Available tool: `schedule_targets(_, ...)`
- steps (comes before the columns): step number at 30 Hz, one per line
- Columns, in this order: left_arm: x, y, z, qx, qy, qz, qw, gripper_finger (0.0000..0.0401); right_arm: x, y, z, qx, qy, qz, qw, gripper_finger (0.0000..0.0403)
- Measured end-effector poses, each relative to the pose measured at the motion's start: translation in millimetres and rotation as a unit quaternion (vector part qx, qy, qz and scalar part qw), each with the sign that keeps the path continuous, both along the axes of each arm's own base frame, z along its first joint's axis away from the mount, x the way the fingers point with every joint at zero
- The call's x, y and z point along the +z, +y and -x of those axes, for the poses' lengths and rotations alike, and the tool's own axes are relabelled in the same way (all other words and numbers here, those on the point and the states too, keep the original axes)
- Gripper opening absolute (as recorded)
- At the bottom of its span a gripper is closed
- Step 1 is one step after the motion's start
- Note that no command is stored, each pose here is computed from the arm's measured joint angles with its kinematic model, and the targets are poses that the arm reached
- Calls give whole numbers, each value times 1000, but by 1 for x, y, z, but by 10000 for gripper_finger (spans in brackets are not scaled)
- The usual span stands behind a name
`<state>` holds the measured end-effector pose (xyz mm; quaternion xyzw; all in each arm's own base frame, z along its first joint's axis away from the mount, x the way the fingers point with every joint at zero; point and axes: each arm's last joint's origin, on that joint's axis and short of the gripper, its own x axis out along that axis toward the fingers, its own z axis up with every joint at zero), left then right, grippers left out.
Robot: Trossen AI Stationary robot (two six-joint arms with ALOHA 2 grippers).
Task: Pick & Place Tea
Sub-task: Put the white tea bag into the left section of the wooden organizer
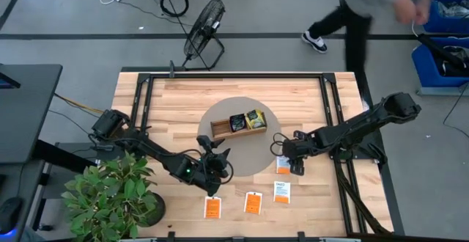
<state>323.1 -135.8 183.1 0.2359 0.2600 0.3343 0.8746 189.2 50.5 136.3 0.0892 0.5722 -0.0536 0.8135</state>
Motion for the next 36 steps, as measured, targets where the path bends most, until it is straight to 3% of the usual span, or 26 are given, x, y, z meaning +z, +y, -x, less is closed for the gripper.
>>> schedule_targets(7,0,0,0,0,0,0,1000,225,-11,-1,4,-3,-4,3,1000,206)
schedule_targets(14,0,0,0,0,1,0,1000,225,-12,-2,3,2,-4,6,1000,171)
schedule_targets(26,0,0,0,0,0,0,1000,225,-12,-1,3,6,-7,-1,1000,11)
schedule_targets(32,0,0,0,0,0,0,1000,225,-1,4,0,24,27,-7,999,4)
schedule_targets(36,0,0,0,0,-1,1,1000,225,16,10,-10,35,10,6,999,2)
